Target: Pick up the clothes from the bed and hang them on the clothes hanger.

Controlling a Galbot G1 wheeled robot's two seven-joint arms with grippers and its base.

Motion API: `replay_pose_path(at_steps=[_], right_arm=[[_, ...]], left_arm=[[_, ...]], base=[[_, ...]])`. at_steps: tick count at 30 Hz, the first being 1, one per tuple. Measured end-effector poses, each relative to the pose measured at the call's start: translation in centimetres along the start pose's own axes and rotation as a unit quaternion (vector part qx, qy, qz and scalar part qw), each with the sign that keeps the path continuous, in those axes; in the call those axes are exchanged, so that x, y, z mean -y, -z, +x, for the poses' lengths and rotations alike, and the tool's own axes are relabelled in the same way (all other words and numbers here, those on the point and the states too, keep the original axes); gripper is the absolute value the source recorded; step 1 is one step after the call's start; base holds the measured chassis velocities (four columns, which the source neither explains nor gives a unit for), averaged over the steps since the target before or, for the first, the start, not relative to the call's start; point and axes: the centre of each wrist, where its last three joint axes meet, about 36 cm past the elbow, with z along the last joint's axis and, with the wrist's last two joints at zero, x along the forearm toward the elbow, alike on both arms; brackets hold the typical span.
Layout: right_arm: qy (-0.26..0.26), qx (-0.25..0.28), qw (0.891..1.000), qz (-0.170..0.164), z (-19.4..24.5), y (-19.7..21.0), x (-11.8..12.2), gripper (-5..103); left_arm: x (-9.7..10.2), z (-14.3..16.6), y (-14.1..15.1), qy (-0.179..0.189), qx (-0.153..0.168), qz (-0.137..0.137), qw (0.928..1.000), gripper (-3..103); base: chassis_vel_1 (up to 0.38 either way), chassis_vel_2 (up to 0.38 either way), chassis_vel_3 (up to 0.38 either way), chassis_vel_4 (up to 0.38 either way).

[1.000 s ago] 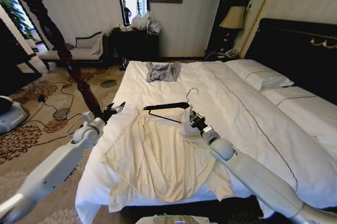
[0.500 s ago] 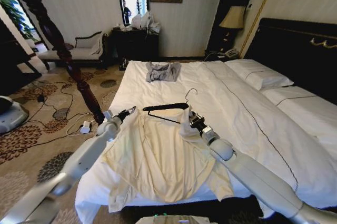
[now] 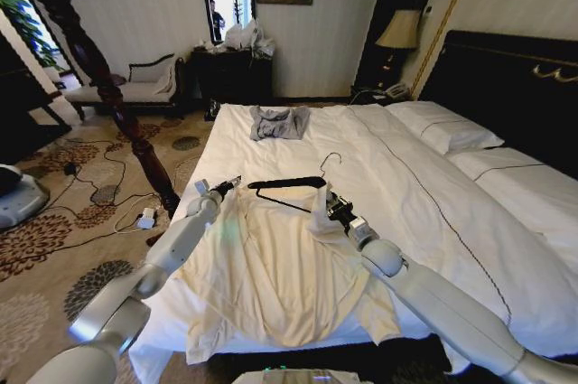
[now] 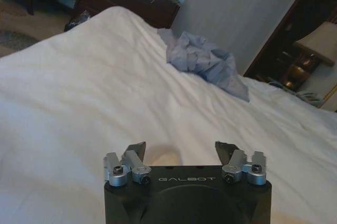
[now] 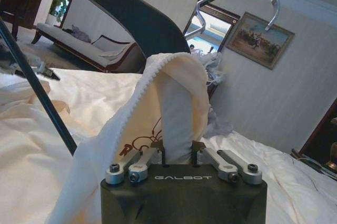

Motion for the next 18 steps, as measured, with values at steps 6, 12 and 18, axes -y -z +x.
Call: replay_pose_path(at_steps=[6,12,18], right_arm=[[-0.002,0.001,1.000,-0.001,-0.2,0.2,0.0,23],[-0.003,0.000,1.000,-0.005,-0.2,0.2,0.1,23],[-0.004,-0.003,1.000,-0.007,0.0,0.0,0.1,23]], left_arm=[[0.2,-0.9,-1.0,0.004,-0.012,0.001,0.9999,57],[0.6,-1.7,-1.9,0.009,-0.020,0.007,0.9997,45],[0.9,-2.0,-2.2,0.011,-0.020,0.011,0.9997,18]], base=[[0.000,0.000,0.000,0.000],[0.000,0.000,0.000,0.000],[0.000,0.000,0.000,0.000]])
